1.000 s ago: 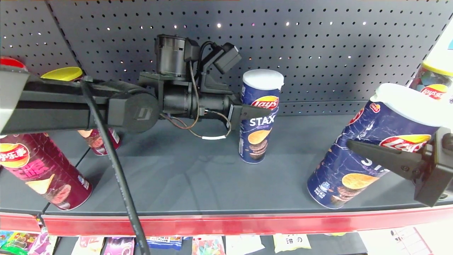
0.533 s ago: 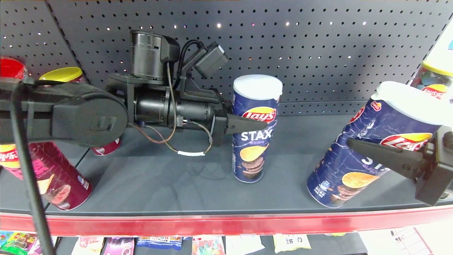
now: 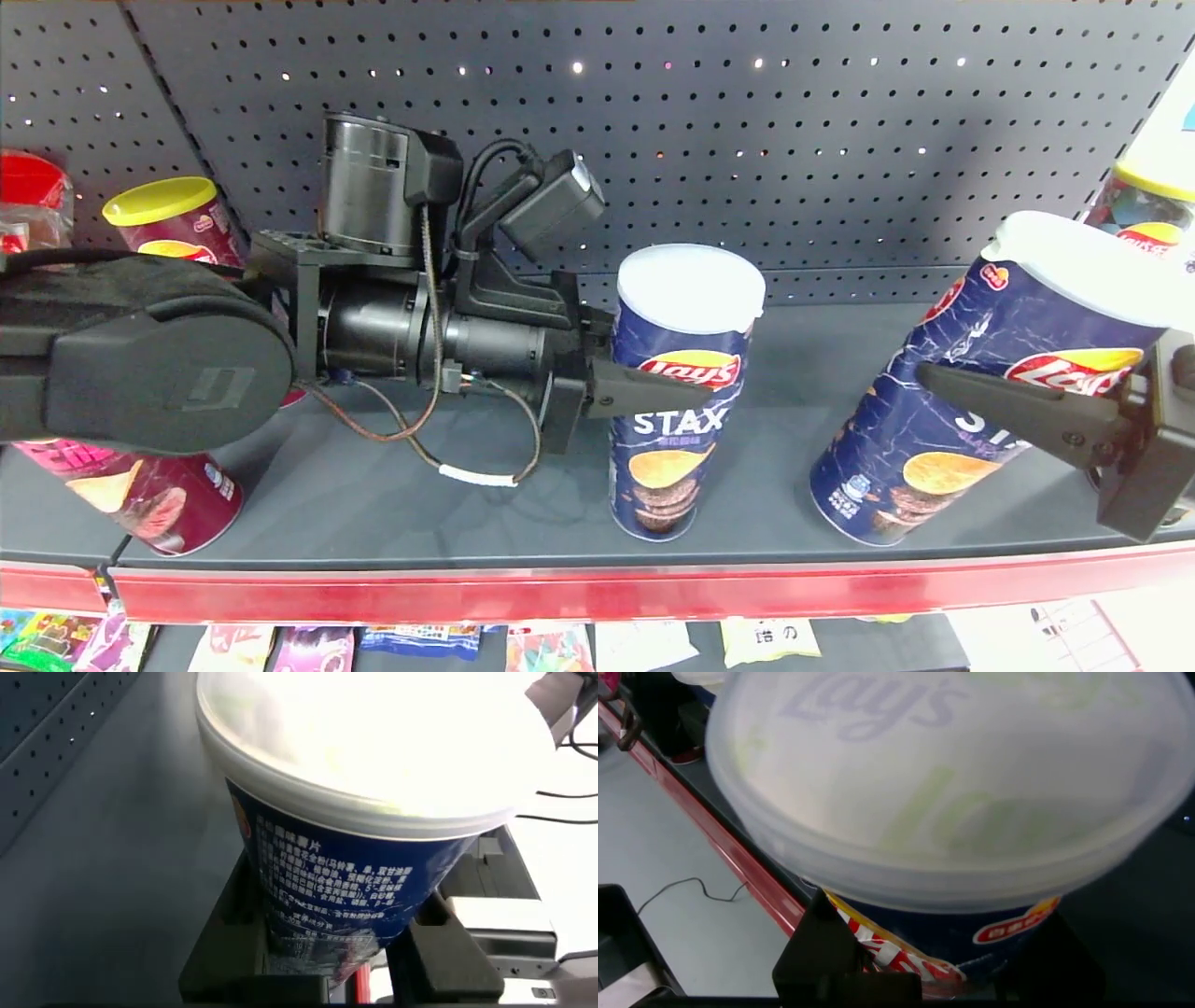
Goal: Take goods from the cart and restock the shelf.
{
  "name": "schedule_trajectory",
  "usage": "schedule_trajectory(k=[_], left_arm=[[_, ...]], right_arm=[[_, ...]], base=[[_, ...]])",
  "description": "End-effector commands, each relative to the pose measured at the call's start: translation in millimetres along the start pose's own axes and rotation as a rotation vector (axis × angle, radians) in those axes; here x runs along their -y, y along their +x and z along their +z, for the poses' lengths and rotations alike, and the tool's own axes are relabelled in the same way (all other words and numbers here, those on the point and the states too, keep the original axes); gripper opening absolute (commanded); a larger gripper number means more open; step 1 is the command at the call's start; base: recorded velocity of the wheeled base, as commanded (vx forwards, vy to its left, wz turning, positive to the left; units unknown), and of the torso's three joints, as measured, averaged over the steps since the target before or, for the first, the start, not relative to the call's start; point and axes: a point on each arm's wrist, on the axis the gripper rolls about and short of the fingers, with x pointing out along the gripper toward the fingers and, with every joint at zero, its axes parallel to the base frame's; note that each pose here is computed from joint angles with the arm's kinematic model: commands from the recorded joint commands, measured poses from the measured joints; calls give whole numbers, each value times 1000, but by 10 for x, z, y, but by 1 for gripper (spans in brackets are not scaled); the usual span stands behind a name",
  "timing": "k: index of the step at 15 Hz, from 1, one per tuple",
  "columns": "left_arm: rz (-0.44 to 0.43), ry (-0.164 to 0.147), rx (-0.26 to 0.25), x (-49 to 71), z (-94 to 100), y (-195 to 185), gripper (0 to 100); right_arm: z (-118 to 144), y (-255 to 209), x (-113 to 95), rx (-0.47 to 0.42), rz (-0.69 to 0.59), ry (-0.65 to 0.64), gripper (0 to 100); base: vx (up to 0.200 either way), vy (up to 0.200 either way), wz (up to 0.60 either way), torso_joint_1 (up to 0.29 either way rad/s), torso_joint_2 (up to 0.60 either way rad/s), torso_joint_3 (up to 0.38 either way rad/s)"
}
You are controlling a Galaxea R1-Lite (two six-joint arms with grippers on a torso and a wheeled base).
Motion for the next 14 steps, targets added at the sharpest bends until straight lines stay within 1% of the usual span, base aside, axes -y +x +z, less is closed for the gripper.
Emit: schedule_trajectory(k=[1,3,5,7,11,13,14], left_arm=[[-12,4,3,50,-34,23,0],[-15,-2,-3,64,-66,25,0],[-20,3,2,98,-39,16,0],[-19,4,3,100,-35,13,0],[-27,-18,-16,167,-154,-18,0],[-25,-15,-12,171,-189,-12,0],[-27,-21,-13,172,-193,-12,0]], right_arm=[[5,-17,-5,5,1,-2,0],[3,-28,-8,7,1,-2,0],[3,-28,-8,7,1,-2,0],[-4,-24,-7,4,1,-1,0],[3,-21,-6,5,2,-2,0],[-6,-20,-7,2,1,-1,0],[-6,-20,-7,2,1,-1,0]], base=[[0,0,0,0,0,0],[0,0,0,0,0,0],[0,0,0,0,0,0],[0,0,0,0,0,0],[0,0,0,0,0,0],[0,0,0,0,0,0],[0,0,0,0,0,0]])
